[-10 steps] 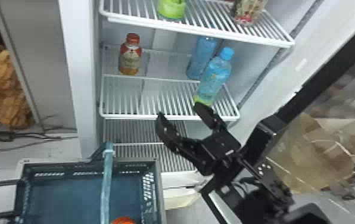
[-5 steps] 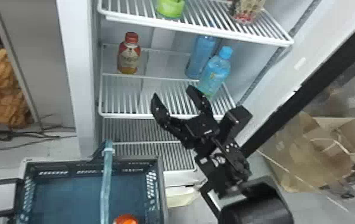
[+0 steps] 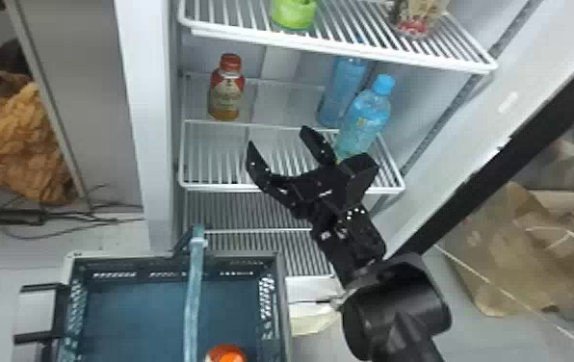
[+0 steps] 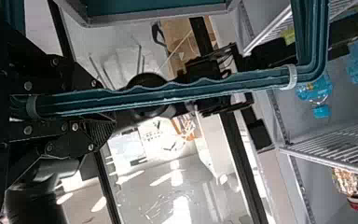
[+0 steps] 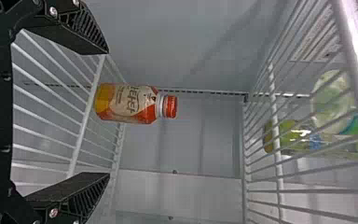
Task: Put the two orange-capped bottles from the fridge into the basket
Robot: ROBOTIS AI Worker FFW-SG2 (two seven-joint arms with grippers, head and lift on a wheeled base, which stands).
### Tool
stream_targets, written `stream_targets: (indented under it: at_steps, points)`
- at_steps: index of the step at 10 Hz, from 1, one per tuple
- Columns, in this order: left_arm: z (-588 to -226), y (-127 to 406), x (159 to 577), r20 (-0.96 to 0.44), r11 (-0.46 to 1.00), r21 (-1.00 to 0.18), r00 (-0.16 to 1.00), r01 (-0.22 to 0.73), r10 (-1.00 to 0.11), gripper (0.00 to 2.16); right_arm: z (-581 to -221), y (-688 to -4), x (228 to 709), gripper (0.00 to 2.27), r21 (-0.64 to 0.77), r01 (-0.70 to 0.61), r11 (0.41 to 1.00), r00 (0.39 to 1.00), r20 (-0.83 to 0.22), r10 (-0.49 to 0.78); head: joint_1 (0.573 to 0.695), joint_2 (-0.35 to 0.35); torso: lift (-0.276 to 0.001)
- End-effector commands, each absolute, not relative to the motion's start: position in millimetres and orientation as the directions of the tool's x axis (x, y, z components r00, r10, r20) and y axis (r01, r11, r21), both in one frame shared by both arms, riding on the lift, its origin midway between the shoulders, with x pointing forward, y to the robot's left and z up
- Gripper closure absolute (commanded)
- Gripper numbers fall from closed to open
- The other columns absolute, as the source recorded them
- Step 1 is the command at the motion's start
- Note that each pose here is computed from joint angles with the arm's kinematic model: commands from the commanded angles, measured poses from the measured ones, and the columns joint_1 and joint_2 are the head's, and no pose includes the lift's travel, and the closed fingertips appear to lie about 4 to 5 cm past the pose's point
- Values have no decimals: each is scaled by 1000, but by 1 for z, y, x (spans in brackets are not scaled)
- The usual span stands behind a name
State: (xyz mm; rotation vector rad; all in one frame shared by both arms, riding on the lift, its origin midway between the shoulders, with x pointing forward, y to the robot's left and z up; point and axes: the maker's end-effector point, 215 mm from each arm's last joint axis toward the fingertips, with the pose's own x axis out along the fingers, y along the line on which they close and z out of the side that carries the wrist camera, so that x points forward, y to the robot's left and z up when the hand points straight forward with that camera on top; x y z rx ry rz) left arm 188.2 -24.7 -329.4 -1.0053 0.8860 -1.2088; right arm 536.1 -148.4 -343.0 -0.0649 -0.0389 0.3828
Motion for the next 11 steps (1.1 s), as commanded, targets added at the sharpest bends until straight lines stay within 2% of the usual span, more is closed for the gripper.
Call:
stream_targets:
  at_steps: [1, 6, 11]
  points:
    - [-330, -25, 188, -19, 65, -947, 147, 315, -989, 1200, -346, -149, 556, 127, -90, -374, 923, 924, 45, 379, 695, -271, -235]
    - [-328, -27, 188, -16, 61, -946, 141, 320, -990, 1200, -356, -138, 614, 110, -38, -399, 916, 916, 32, 400, 695, -241, -235]
    - [-329, -32, 191, -10, 53, -946, 134, 320, -991, 1200, -351, -99, 641, 76, -21, -506, 862, 862, 25, 507, 695, -203, -235]
